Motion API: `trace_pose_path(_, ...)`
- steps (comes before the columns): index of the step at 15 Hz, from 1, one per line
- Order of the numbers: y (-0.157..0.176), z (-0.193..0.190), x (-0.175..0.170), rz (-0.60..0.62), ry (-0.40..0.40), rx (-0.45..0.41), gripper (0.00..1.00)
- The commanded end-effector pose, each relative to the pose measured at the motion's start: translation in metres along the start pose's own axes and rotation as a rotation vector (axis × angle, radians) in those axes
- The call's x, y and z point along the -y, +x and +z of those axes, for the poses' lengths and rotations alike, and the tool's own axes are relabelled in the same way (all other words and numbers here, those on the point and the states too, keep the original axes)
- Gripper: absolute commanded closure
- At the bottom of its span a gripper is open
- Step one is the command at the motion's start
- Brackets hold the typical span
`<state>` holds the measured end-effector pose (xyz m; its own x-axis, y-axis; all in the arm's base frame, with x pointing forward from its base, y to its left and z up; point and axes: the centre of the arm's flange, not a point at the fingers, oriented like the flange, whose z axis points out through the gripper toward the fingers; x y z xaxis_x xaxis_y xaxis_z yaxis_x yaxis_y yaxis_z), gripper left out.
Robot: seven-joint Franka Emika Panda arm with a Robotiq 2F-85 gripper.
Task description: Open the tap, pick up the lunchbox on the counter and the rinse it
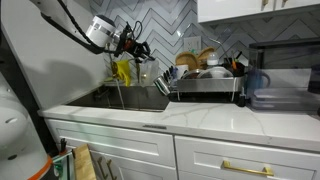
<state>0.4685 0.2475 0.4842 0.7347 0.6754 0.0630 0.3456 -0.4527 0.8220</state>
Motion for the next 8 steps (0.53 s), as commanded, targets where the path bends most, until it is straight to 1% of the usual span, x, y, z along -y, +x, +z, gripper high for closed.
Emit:
trace_pose_path(1, -0.007, -0.001, -0.017, 0.117, 0.140, 0.017, 0.98)
trace_pose_path(2, -0.011, 0.000, -0.020, 0.137, 0.194, 0.046, 0.98)
trace_pose_path(3, -0.016, 0.004, -0.024, 0.168, 0.225, 0.076, 0.98)
trace_pose_path(4, -0.024, 0.007, -0.031, 0.197, 0.283, 0.104, 0.98)
trace_pose_path(7, -0.049, 0.017, -0.052, 0.268, 0.428, 0.157, 0.98)
trace_pose_path(8, -0.061, 0.019, -0.062, 0.290, 0.458, 0.171, 0.98)
